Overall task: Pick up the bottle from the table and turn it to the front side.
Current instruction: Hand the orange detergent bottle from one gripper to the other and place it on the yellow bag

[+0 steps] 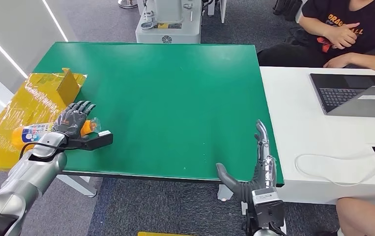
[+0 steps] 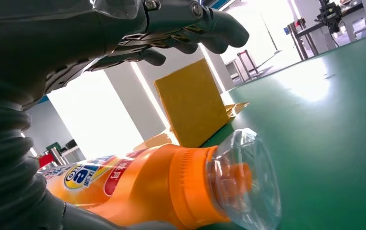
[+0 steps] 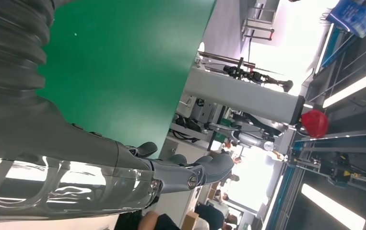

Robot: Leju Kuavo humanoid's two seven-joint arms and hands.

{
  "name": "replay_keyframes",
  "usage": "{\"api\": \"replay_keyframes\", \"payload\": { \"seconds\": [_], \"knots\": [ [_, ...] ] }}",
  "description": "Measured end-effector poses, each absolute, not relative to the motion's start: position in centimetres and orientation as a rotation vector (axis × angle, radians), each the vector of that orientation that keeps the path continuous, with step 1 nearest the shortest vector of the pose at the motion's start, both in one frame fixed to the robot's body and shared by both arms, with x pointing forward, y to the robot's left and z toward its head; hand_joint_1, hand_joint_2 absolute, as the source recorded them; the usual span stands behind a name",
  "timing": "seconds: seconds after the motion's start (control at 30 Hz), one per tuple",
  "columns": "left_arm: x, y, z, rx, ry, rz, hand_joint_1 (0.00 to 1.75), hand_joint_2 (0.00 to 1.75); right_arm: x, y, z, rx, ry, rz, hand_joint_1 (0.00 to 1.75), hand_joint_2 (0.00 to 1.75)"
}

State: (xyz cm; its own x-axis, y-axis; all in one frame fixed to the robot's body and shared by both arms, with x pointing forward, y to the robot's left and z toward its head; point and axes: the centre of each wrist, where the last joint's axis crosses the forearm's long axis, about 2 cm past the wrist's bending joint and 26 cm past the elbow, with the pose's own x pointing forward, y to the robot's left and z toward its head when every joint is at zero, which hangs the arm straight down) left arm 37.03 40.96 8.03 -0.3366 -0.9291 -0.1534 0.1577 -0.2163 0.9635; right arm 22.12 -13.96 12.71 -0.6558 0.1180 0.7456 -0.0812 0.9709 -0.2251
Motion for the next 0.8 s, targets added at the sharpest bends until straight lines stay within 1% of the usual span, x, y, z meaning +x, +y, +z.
{"api": "replay_keyframes", "payload": {
  "seconds": [0.23,0.4,0.47,0.57,0.7,0.8],
  "knots": [
    [36.8,40.1,7.5,0.995,-1.239,-1.687,0.0,1.75,22.5,-13.8,12.6,-0.01,-2.27,0.3,0.0,1.75],
    [36.4,39.4,7.4,0.96,-1.437,-1.619,0.0,1.75,22.8,-13.6,12.6,0.011,-2.284,0.267,0.0,1.75],
    [36.7,38.6,7.9,0.947,-1.555,-1.551,0.0,1.75,22.9,-13.4,12.6,0.013,-2.288,0.245,0.0,1.75],
    [37.8,37.2,9.7,0.944,-1.723,-1.407,0.0,1.75,22.9,-13.0,12.7,0.014,-2.288,0.22,0.0,1.75],
    [38.8,35.9,12.1,0.948,-1.873,-1.276,0.0,1.75,22.9,-12.7,12.8,0.016,-2.288,0.21,0.0,1.75],
    [39.5,34.7,13.7,0.881,-2.025,-1.101,0.0,1.75,23.1,-12.6,12.8,0.023,-2.288,0.2,0.0,1.75]
  ]
}}
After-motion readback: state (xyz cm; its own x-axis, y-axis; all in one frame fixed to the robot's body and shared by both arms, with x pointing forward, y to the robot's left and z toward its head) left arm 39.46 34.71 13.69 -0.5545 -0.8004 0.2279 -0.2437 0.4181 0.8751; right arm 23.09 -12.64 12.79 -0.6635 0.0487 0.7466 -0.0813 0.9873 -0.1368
